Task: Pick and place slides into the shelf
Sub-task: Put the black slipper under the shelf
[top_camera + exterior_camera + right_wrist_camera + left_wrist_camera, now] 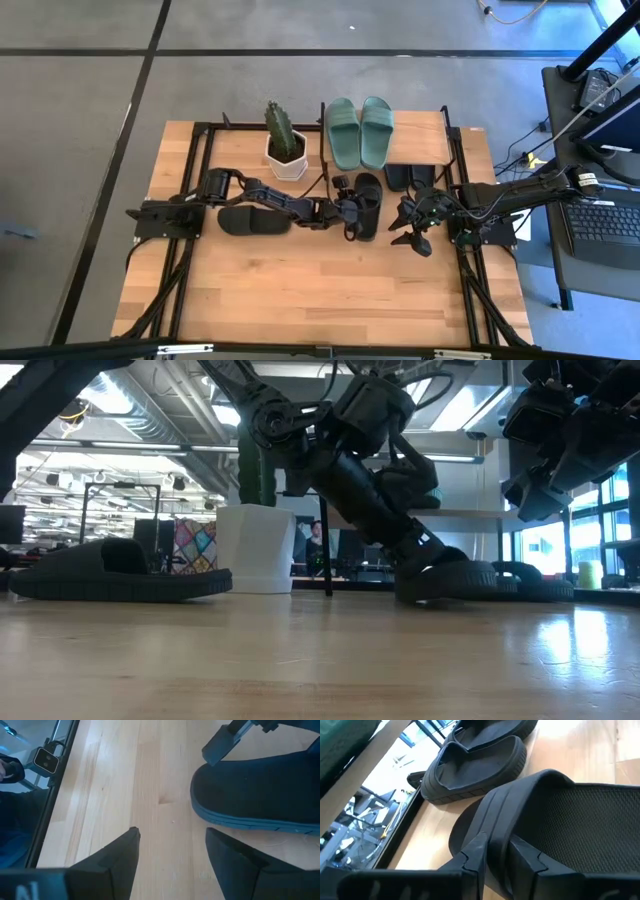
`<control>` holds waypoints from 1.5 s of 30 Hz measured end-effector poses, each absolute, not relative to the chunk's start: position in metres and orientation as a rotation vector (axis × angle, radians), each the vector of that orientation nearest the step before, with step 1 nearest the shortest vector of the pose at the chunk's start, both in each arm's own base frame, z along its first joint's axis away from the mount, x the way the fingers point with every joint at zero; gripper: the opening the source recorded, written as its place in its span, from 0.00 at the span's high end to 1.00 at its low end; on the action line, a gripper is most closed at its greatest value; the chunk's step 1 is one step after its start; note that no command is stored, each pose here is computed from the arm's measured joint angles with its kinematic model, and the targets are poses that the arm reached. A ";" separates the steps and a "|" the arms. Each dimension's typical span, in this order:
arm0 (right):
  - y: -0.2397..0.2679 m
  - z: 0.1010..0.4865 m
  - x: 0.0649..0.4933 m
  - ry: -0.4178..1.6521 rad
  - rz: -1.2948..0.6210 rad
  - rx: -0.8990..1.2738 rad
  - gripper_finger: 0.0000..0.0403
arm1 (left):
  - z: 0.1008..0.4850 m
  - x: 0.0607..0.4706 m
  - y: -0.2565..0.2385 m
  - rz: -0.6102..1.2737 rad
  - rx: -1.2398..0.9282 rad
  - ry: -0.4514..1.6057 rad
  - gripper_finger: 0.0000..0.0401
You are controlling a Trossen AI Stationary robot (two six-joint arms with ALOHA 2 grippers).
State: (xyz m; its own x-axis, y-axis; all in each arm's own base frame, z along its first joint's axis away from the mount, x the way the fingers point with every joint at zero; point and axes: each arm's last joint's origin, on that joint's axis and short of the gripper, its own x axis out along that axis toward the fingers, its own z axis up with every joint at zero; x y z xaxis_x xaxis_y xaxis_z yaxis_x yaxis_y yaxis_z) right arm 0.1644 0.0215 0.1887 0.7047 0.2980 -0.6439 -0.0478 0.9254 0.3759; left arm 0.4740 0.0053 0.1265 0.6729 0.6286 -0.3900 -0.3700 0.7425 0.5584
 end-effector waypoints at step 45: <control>0.022 0.188 0.164 0.771 0.208 0.318 0.44 | 0.186 0.447 -0.070 0.030 0.395 1.128 0.56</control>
